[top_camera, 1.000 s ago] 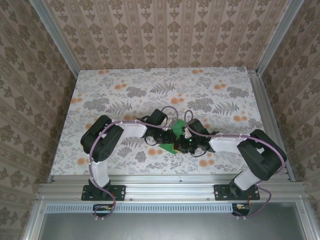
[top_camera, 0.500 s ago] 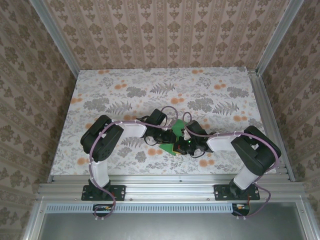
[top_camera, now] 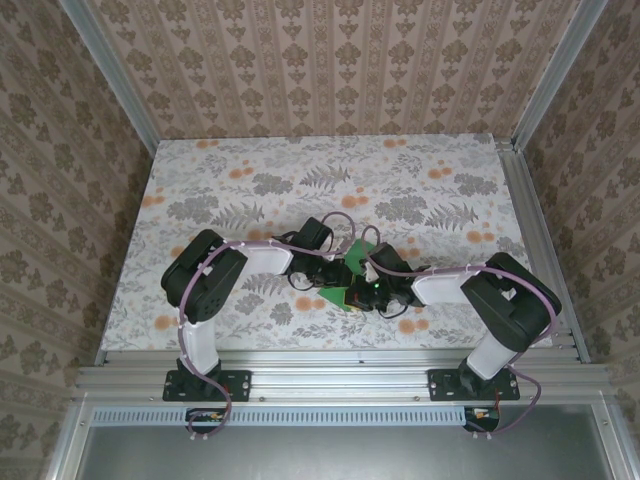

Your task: Fold a paper plane with a square sheet of paper (pick it up from the middle)

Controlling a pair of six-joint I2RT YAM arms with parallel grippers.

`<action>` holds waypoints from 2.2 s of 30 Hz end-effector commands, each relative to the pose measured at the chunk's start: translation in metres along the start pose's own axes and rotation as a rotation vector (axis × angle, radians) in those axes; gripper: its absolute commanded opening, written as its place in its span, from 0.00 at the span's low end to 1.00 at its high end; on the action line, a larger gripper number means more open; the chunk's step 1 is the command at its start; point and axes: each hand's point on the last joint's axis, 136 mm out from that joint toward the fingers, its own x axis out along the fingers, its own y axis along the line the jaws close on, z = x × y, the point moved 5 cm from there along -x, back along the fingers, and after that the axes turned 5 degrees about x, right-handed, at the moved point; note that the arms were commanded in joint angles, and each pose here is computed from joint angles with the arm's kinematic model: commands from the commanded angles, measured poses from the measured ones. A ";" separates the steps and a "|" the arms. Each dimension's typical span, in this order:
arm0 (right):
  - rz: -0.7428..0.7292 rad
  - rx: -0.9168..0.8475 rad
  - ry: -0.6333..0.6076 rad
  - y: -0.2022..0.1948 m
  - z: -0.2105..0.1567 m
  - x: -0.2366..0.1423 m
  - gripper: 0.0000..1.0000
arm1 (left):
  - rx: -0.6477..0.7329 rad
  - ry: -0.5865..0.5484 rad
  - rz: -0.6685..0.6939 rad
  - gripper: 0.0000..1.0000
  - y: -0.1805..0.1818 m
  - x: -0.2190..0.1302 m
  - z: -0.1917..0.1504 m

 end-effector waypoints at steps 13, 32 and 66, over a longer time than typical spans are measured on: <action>-0.175 0.007 0.106 -0.033 -0.041 -0.003 0.06 | -0.071 0.098 0.152 0.16 0.048 0.012 -0.031; 0.063 0.057 -0.107 0.010 0.020 -0.035 0.06 | -0.062 0.091 0.133 0.16 0.040 0.007 -0.028; -0.212 0.039 -0.029 -0.053 0.027 -0.016 0.02 | -0.110 -0.060 0.103 0.16 0.037 -0.012 0.012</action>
